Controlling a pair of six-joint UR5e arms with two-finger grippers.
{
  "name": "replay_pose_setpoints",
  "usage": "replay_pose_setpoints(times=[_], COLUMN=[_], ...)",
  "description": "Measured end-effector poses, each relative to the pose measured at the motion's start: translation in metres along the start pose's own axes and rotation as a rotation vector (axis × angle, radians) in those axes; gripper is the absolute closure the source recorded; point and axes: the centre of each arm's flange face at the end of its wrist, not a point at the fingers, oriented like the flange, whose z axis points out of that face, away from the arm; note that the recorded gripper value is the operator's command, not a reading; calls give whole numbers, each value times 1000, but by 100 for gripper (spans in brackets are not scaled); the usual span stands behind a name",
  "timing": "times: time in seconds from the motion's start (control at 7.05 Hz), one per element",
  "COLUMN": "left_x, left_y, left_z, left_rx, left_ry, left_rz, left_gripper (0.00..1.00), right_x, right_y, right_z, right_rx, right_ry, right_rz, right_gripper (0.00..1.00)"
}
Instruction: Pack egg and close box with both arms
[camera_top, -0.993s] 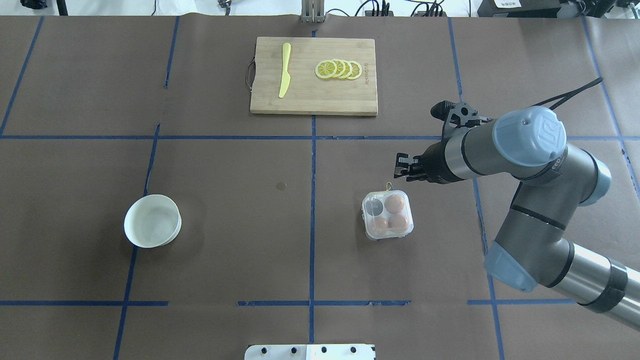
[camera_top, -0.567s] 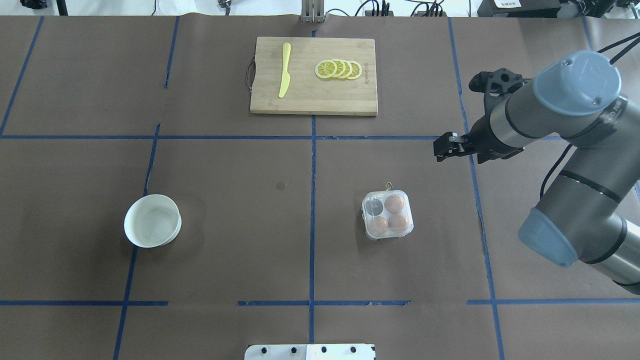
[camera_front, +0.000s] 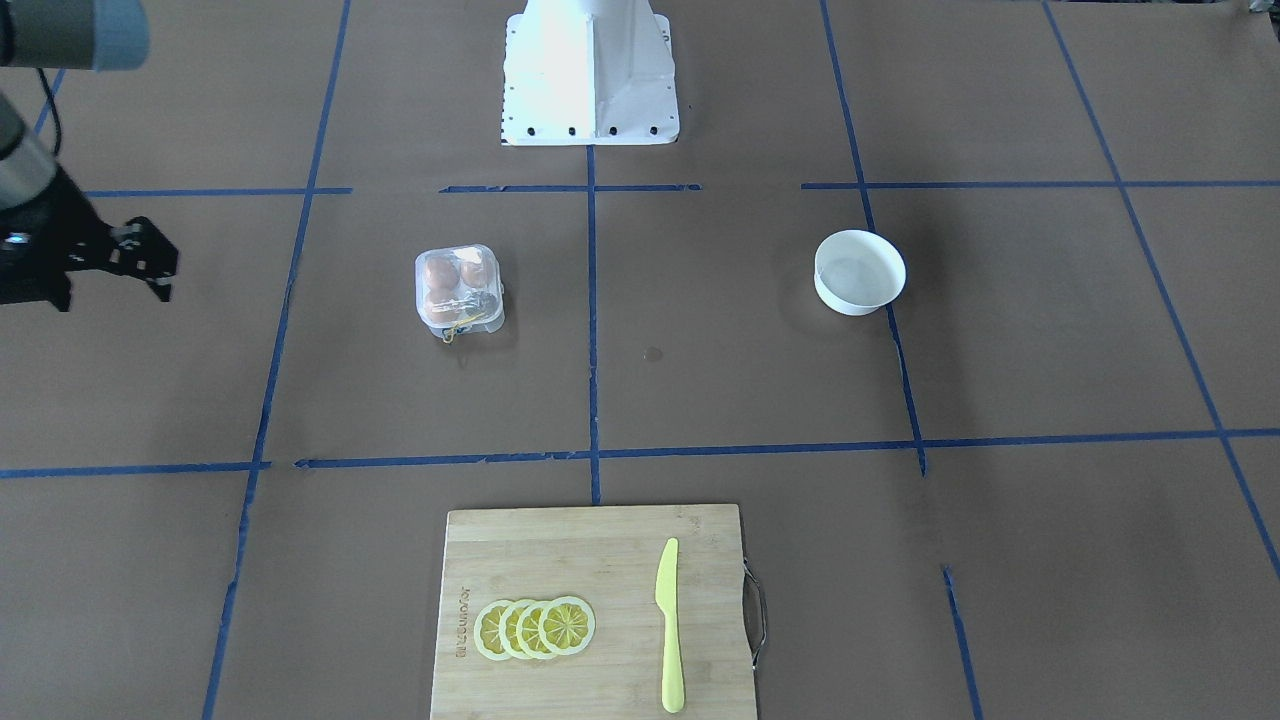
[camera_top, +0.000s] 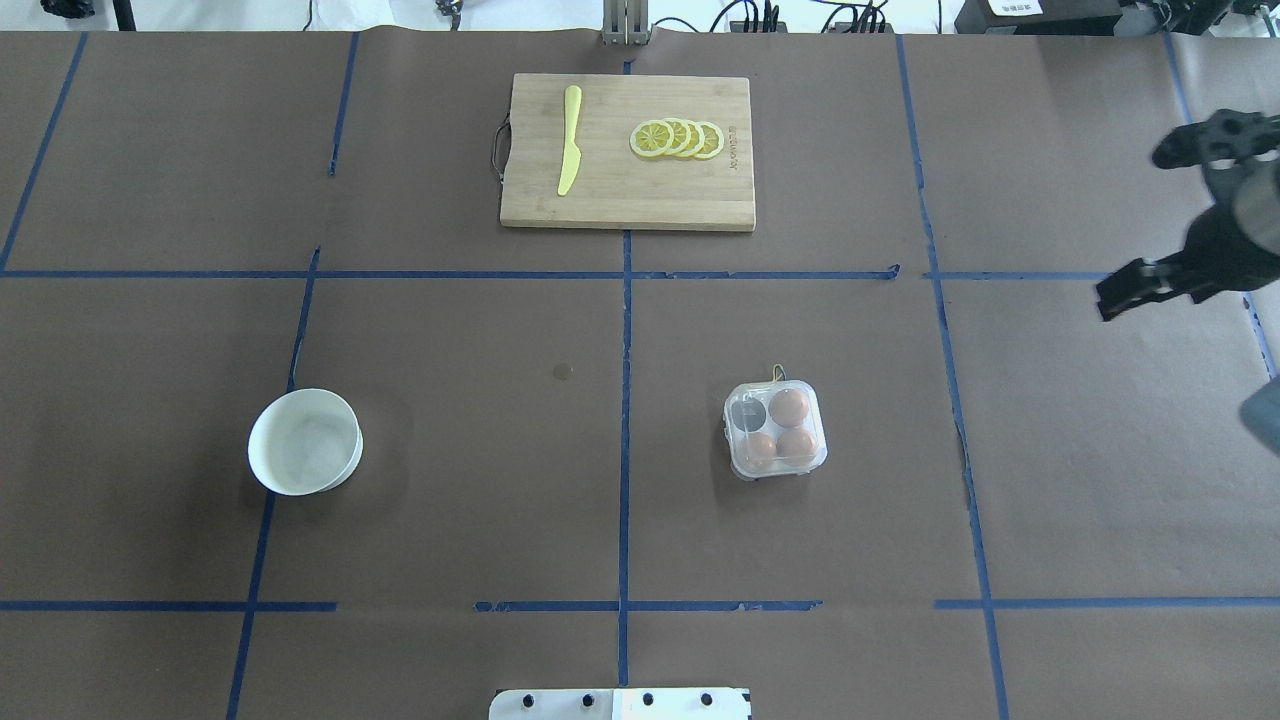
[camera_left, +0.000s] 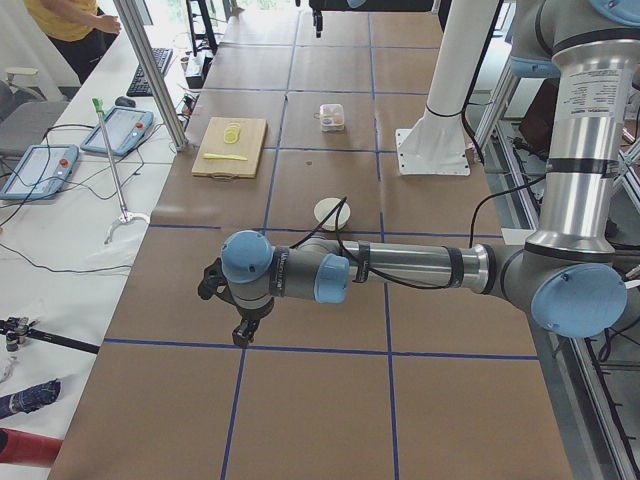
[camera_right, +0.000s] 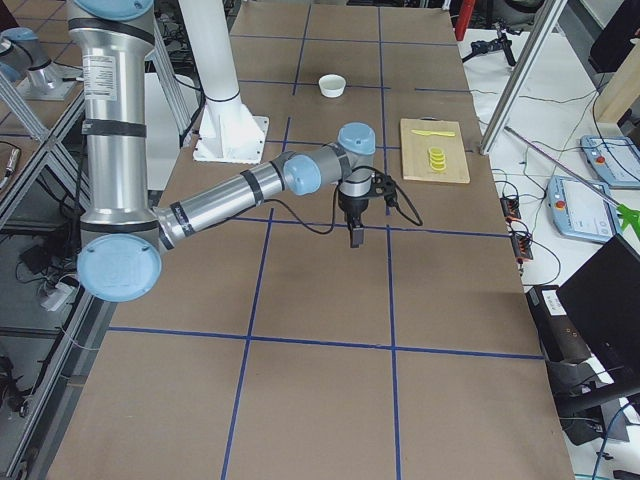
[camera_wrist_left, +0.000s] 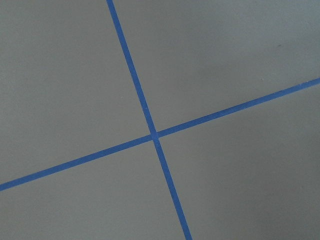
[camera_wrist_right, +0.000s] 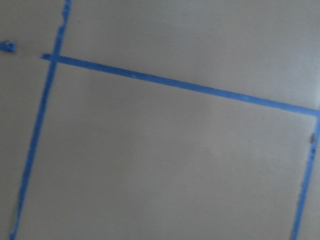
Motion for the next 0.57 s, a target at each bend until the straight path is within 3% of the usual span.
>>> replay_pose_setpoints(times=[0.28, 0.57], left_x=[-3, -4], left_y=[2, 2], left_z=[0, 1], left_rx=[-8, -10], left_ry=[-31, -40], left_rz=[-2, 1], left_gripper=[0, 0], right_x=[101, 152], right_y=[66, 114], right_z=[11, 24], right_rx=[-68, -108], right_ry=[-17, -22], right_rz=[82, 205], right_gripper=[0, 0])
